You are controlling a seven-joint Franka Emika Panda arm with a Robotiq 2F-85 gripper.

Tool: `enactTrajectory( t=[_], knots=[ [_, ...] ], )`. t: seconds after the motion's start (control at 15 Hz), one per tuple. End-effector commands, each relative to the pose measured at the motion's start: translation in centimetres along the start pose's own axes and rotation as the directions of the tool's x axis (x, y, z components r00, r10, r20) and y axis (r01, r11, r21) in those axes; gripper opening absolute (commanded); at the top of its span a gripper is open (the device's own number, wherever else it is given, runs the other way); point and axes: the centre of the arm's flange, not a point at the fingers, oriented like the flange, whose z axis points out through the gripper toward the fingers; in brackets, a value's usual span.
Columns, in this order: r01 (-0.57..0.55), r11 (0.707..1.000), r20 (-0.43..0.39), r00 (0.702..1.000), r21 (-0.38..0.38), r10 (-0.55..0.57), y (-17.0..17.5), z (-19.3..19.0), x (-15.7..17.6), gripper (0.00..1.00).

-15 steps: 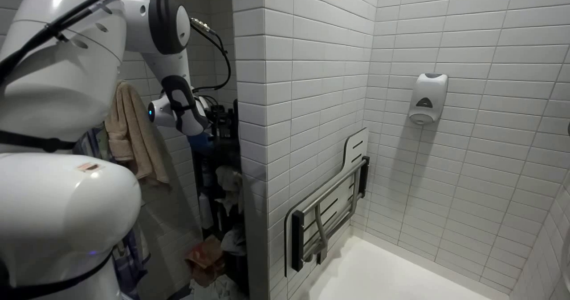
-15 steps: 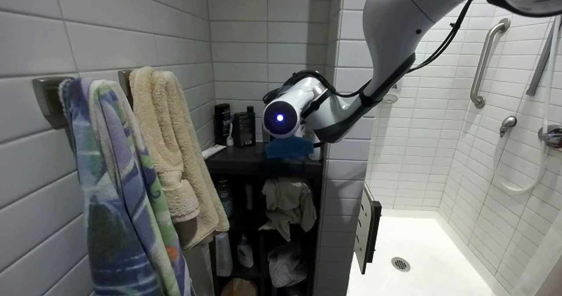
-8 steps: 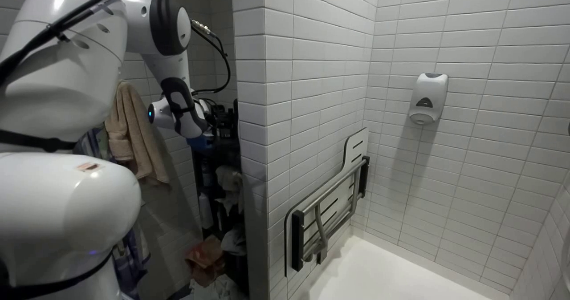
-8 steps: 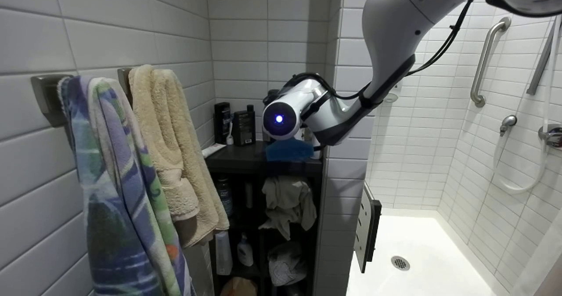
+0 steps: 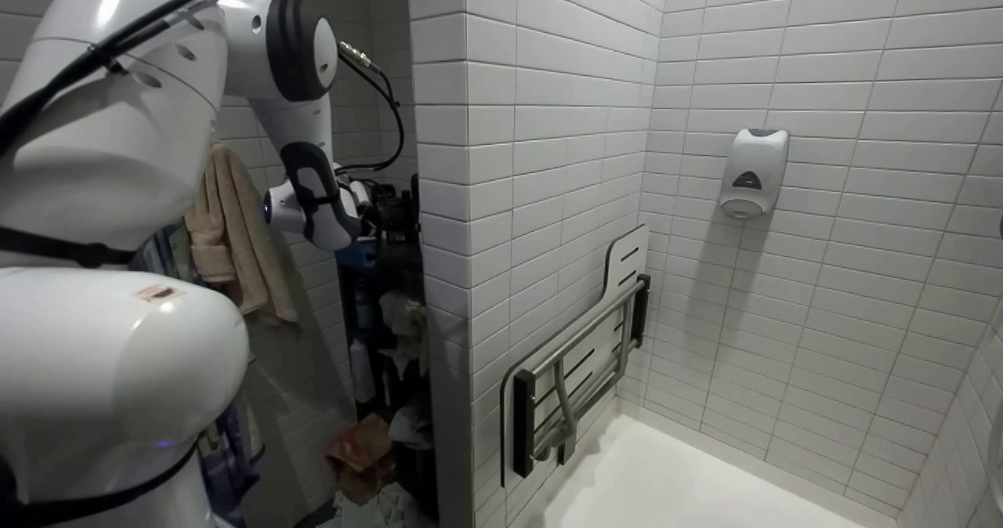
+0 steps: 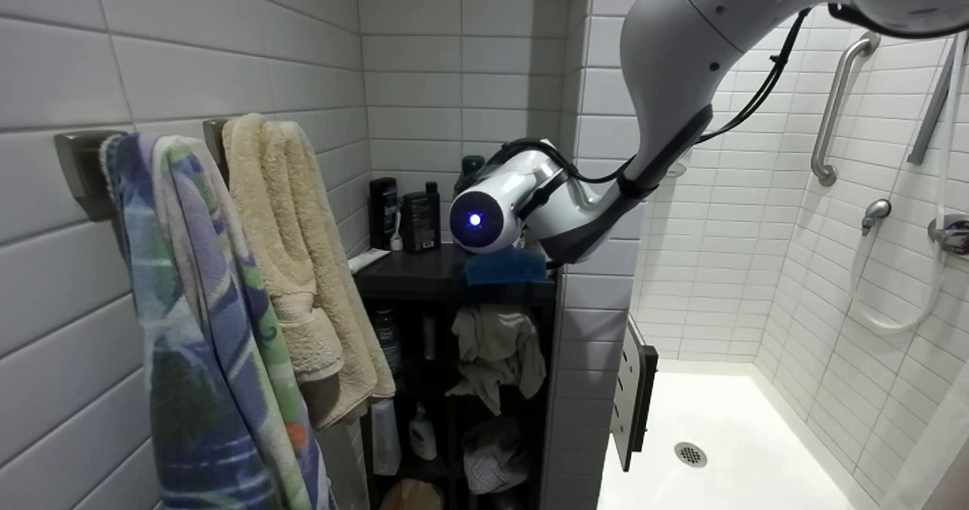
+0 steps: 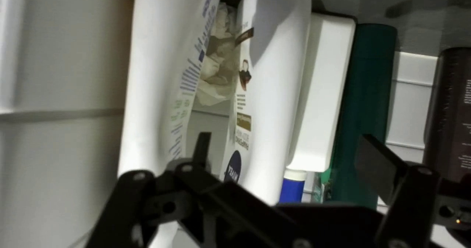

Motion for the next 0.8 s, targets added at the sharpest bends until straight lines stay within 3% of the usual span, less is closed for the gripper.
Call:
enactTrajectory(
  t=[0.0,0.4,0.73],
  knots=[
    [-0.004,0.997,-0.05,0.999,-0.073,0.0,0.2,0.5,-0.3,1.0],
    [0.004,0.991,-0.097,0.995,-0.132,-0.016,0.0,0.7,-0.7,1.0],
    [-0.016,0.998,-0.078,0.997,-0.062,0.011,-0.8,1.2,-1.1,1.0]
  ],
)
